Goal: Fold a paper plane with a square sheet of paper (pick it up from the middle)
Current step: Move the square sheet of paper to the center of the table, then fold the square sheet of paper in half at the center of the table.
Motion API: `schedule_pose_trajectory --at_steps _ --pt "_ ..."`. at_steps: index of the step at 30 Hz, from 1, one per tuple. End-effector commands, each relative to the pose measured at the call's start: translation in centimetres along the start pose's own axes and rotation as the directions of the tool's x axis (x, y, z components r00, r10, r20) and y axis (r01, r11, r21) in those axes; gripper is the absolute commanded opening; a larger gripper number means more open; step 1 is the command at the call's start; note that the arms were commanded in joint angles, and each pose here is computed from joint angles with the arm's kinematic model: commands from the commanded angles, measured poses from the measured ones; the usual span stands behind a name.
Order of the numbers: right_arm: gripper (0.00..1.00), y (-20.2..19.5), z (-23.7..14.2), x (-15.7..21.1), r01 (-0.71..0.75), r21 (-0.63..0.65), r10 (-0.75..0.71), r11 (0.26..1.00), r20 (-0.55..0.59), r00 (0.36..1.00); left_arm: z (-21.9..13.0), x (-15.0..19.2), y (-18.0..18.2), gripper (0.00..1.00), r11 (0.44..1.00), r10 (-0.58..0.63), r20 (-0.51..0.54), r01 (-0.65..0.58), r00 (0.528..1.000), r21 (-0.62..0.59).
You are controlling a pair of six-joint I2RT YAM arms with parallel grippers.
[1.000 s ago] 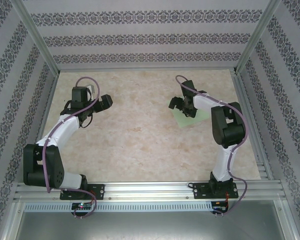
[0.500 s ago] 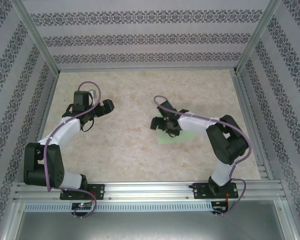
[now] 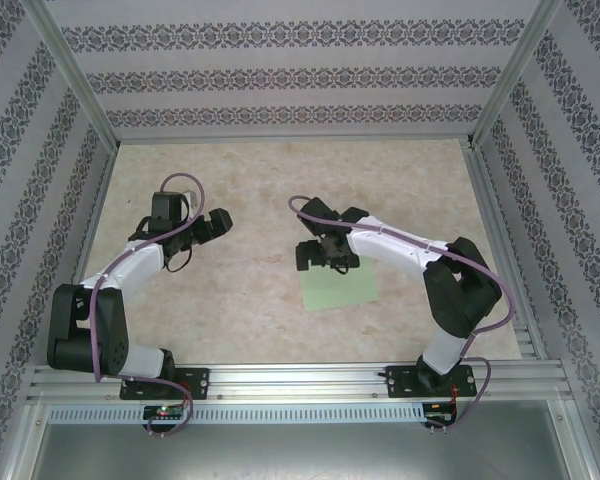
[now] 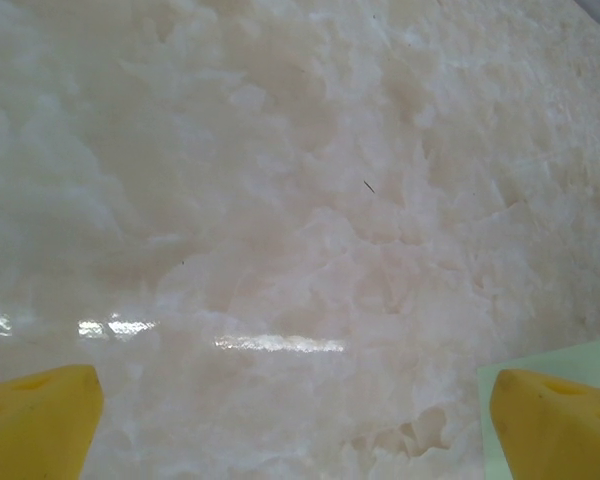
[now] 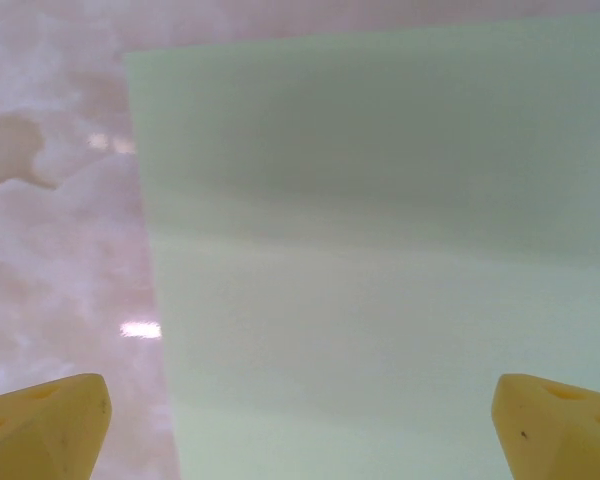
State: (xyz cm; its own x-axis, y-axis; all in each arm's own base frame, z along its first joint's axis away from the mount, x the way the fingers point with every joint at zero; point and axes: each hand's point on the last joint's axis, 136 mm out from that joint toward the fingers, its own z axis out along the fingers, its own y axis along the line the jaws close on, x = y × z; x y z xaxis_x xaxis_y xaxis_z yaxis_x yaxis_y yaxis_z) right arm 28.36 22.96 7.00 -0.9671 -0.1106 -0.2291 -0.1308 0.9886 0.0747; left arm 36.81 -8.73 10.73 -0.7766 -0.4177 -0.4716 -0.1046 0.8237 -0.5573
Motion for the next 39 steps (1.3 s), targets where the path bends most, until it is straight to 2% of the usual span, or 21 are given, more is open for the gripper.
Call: schedule_pose_trajectory --at_steps 1,10,20,30,39 --pt "0.98 -2.4 0.1 0.3 0.074 0.073 -0.069 0.995 -0.060 0.996 0.3 0.2 -1.3 1.00 0.998 -0.015 0.003 0.015 1.000 0.062" --pt "0.98 -1.8 3.5 0.4 0.125 0.066 -0.111 0.990 -0.188 0.976 1.5 0.6 -1.0 1.00 0.998 -0.031 -0.033 0.032 0.999 0.054" --pt "0.98 -2.6 5.1 1.1 0.068 0.063 -0.053 0.996 -0.217 0.975 2.3 1.1 -0.9 1.00 0.998 -0.031 -0.058 0.034 0.998 0.050" --pt "0.98 -4.2 7.1 2.6 0.081 0.129 -0.044 0.988 -0.269 0.962 2.7 1.3 -0.8 1.00 0.998 -0.036 -0.068 0.039 0.997 0.045" --pt "0.91 -4.7 8.4 3.7 0.068 0.142 -0.024 0.988 -0.294 0.955 2.6 1.2 -1.0 1.00 0.998 -0.032 -0.069 0.035 0.997 0.045"
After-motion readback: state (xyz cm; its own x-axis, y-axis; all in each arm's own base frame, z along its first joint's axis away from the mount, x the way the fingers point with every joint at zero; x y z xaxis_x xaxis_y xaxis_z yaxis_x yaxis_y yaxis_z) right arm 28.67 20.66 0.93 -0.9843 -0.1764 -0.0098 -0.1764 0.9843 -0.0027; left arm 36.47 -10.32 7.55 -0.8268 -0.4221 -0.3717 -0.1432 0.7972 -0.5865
